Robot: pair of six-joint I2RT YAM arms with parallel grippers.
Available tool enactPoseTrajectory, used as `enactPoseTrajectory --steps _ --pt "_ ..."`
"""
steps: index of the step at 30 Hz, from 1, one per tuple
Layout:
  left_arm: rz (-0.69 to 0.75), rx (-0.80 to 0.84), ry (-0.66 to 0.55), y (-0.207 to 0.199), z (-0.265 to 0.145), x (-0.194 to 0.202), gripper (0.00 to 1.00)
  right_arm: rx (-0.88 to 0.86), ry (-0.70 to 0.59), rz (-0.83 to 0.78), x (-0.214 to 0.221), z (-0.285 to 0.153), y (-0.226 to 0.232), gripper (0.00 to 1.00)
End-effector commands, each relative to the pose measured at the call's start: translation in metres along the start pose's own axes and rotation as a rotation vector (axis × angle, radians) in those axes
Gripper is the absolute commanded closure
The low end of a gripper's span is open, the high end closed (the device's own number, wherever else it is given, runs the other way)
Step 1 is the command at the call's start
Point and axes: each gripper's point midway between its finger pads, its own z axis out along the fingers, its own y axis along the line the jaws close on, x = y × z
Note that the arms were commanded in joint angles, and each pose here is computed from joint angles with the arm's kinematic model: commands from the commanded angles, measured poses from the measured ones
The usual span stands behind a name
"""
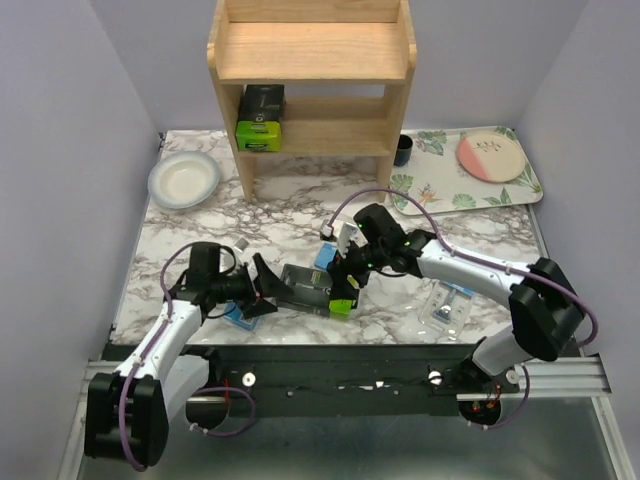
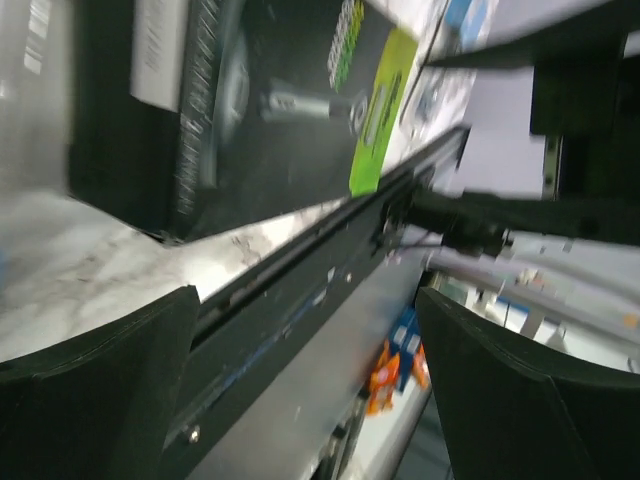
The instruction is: Place and organize the shaving razors onto the shelf
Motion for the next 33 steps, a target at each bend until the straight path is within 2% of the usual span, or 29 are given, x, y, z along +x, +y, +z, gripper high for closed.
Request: enactPoseTrajectory --steps 1,4,7,12,17,21,23,28,29,31,33 --pt "-0.008 -0.036 0.124 0.004 0.016 0.030 0.01 -0.026 -0.020 0.096 -0.013 0.024 -0.015 0.23" --pt "-0.052 -0.050 0.157 0.011 0.030 0.032 0.01 -0.037 -0.016 0.097 -0.016 0.036 -0.024 0.23" --pt "-0.048 -0.052 0.135 0.013 0.042 0.017 0.04 -0.051 -0.004 0.098 -0.013 0.044 -0.028 0.23" --pt "0.024 -0.087 0.007 0.012 0.055 -0.022 0.07 -0.165 0.004 0.122 -0.008 0.045 -0.009 0.26" --pt "0.033 -0.088 -0.092 0.009 0.065 -0.052 0.15 -0.248 0.004 0.169 -0.003 0.040 0.010 0.29" --pt "0.087 -0.075 -0.169 -0.003 0.072 -0.082 0.16 -0.329 -0.008 0.197 -0.013 0.033 0.025 0.30" --pt "0.070 -0.100 -0.152 -0.001 0.076 -0.087 0.15 -0.312 -0.016 0.212 -0.021 0.031 0.023 0.30" --pt "0.043 -0.130 -0.084 0.013 0.071 -0.058 0.13 -0.213 -0.022 0.186 -0.029 0.027 0.009 0.28" --pt "0.021 -0.143 -0.080 0.024 0.070 -0.050 0.14 -0.206 -0.019 0.185 -0.026 0.026 0.009 0.28" --pt "0.040 -0.113 -0.105 0.020 0.070 -0.053 0.16 -0.201 -0.009 0.201 -0.021 0.026 0.010 0.27" --pt "0.074 -0.078 -0.121 0.016 0.071 -0.055 0.24 -0.192 -0.002 0.220 -0.011 0.027 0.008 0.26"
